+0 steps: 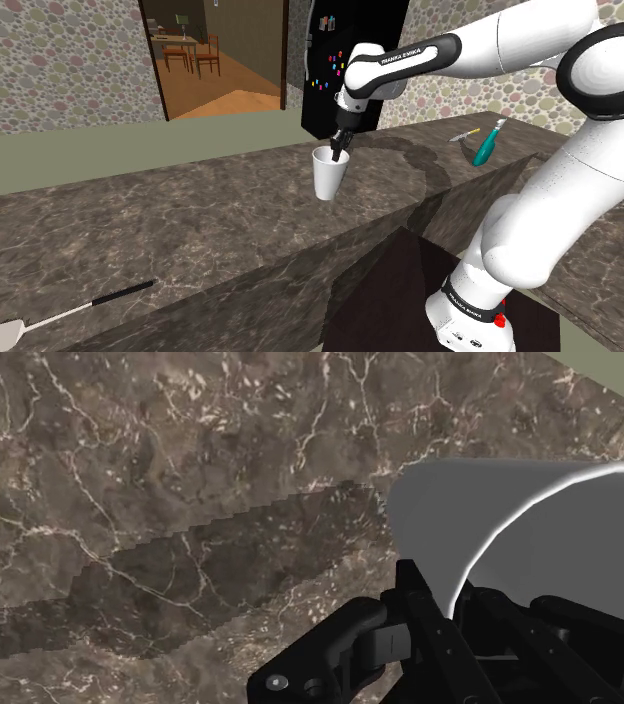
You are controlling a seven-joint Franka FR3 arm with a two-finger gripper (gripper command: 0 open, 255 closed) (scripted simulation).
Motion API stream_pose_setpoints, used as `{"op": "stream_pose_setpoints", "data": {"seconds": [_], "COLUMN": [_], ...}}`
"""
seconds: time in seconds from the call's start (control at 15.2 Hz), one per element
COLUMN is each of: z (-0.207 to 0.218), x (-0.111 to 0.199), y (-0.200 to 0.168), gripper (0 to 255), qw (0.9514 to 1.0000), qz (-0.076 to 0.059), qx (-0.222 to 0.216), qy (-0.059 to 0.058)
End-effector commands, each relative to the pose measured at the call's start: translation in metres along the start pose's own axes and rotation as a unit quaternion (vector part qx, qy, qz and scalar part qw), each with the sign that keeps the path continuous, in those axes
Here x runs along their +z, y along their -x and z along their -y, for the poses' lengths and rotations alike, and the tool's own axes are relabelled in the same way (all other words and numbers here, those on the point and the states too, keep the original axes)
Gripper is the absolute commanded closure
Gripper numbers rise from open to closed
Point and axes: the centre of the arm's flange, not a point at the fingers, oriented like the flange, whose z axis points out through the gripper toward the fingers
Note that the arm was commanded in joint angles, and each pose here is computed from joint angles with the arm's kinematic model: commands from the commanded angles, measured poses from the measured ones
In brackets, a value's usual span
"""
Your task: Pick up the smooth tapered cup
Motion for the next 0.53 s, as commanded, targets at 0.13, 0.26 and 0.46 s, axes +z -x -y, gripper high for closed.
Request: {"op": "stream_pose_setpoints", "data": {"seconds": [0.13, 0.26, 0.46], "z": [0.003, 0.004, 0.005], "x": [-0.023, -0.033, -0.039], "y": [0.000, -0.001, -0.001], "gripper": [255, 255, 255], "qw": [1.0000, 1.0000, 1.0000], "qz": [0.000, 0.000, 0.000], "qx": [0.000, 0.000, 0.000], "qy": [0.000, 0.000, 0.000]}}
